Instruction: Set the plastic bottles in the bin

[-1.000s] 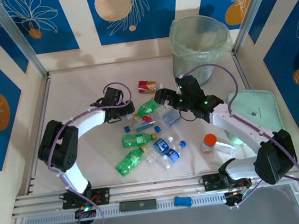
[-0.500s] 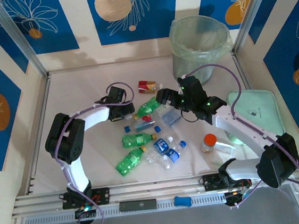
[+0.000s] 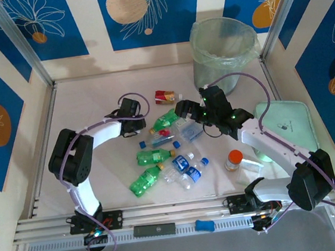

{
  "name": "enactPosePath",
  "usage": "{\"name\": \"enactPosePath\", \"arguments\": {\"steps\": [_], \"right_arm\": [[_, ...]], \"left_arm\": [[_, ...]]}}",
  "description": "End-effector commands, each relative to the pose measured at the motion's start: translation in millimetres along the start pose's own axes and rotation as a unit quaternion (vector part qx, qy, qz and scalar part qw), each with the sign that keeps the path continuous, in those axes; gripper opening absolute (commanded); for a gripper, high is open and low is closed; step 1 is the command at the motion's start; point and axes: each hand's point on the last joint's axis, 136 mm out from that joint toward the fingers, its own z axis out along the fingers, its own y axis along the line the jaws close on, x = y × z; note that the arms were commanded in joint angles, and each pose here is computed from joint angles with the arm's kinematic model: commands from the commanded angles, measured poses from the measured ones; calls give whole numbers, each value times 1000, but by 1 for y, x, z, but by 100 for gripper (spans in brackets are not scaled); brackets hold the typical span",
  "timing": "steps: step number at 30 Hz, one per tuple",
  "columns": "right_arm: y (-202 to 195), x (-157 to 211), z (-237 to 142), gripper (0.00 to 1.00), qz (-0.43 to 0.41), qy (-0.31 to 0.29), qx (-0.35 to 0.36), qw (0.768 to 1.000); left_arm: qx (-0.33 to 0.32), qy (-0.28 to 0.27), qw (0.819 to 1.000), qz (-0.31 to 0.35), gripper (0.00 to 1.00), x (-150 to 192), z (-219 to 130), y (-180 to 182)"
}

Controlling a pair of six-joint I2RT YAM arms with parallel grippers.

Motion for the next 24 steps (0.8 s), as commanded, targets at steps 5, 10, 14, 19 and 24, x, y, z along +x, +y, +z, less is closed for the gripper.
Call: {"name": "enactPosePath", "arguments": {"steps": [5,10,14,19,24], "right_arm": [[2,0,0,99,7,1,-5,1000],[14,-1,3,99,7,7,-33,999],[26,-5,6,99,5,6,-64,998],[41,-14,12,99,6,3,-104,995],[56,-17,22,99,8,10,-141,990]], "left_arm": [[30,-65,997,20,51,-26,-42,-2],[118,-106,987,32,48,-33,-76,-26],[203,-128,970,45,47,-29,-103,-50],[275,-141,949,55,47,-18,-129,-70],[330,-139,932,64,47,-3,-149,-88]]}}
